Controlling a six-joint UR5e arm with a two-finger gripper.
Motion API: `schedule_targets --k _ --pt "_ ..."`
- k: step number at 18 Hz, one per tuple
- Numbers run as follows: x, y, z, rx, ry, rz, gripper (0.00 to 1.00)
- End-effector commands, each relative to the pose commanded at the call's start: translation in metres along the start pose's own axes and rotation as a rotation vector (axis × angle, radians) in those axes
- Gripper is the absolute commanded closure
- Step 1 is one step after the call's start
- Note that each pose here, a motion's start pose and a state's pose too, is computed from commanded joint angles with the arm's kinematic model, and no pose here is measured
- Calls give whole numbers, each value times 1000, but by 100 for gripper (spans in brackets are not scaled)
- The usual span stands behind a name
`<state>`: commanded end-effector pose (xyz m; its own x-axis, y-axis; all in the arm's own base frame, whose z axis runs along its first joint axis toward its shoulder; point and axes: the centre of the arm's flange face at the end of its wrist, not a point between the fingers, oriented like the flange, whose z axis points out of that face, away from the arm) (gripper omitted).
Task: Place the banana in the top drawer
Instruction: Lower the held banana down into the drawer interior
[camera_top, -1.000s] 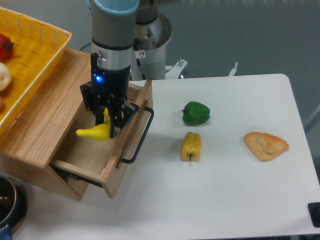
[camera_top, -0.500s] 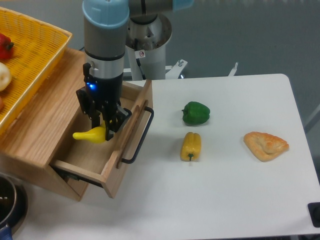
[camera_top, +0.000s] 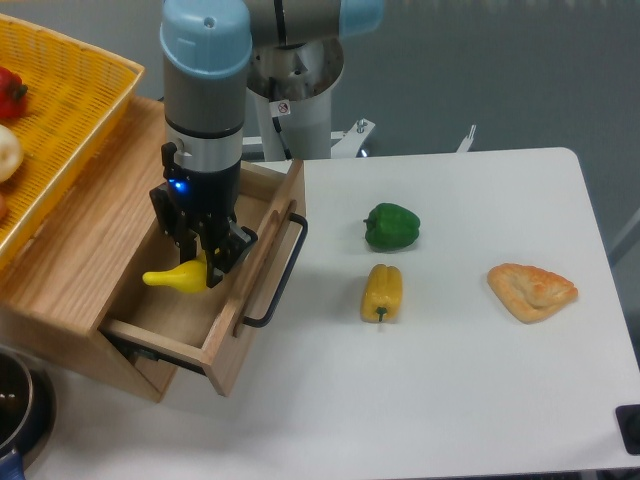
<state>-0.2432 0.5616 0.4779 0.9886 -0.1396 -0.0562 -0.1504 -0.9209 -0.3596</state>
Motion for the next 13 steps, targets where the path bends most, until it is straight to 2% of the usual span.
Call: schedule_targets --k 4,13 --pt "6 -3 9 -43 -24 20 77" --pt "4 -3 14 -51 -22 18 76"
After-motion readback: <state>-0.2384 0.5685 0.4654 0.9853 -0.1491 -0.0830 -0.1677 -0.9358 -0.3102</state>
